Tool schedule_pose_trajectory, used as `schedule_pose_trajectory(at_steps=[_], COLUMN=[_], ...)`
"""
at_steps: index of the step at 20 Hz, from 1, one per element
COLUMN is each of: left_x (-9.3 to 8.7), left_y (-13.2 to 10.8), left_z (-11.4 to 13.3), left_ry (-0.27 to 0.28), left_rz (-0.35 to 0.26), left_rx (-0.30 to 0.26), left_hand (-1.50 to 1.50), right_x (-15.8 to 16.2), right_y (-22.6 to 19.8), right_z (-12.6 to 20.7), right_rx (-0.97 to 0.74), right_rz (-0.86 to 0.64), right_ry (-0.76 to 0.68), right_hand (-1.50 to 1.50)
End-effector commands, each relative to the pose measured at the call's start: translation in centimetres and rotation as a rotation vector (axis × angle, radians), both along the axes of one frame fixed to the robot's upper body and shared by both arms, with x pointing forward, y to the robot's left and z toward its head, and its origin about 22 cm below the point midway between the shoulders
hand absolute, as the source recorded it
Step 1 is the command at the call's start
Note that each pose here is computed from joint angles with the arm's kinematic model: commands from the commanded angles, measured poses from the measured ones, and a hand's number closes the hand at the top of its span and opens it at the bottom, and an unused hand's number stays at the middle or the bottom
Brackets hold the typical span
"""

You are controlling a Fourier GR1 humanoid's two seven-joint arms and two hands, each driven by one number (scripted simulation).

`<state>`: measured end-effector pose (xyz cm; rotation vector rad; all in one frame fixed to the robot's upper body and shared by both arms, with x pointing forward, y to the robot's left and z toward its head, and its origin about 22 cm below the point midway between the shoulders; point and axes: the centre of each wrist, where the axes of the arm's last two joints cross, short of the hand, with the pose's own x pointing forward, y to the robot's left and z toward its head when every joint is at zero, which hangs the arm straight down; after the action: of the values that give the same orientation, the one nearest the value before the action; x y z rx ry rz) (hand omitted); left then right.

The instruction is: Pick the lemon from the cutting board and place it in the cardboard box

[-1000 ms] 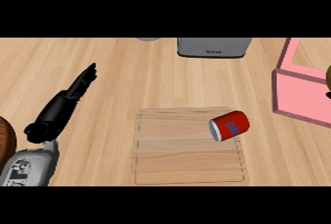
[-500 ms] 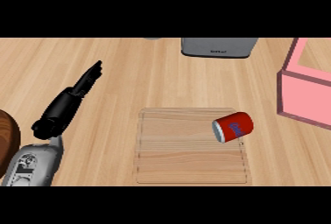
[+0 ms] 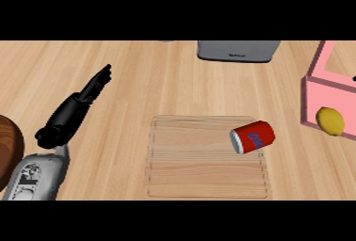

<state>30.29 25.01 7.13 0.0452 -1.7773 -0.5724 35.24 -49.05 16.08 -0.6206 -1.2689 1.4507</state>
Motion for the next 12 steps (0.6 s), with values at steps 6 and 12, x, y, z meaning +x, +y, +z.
schedule_pose_trajectory(at_steps=[6, 12], left_x=[-0.1, -0.3], left_y=[0.5, 0.1], left_z=[-0.3, -0.2], left_ry=[0.014, 0.007], left_rz=[0.021, 0.017], left_rx=[-0.009, 0.003], left_hand=[0.0, 0.0], right_x=[1.4, 0.8], right_y=[0.7, -0.7], right_z=[-2.1, -3.0], right_rx=[0.701, 1.084], right_rz=[0.104, -0.115], right_ry=[-0.132, -0.047], right_hand=[-1.5, -1.5])
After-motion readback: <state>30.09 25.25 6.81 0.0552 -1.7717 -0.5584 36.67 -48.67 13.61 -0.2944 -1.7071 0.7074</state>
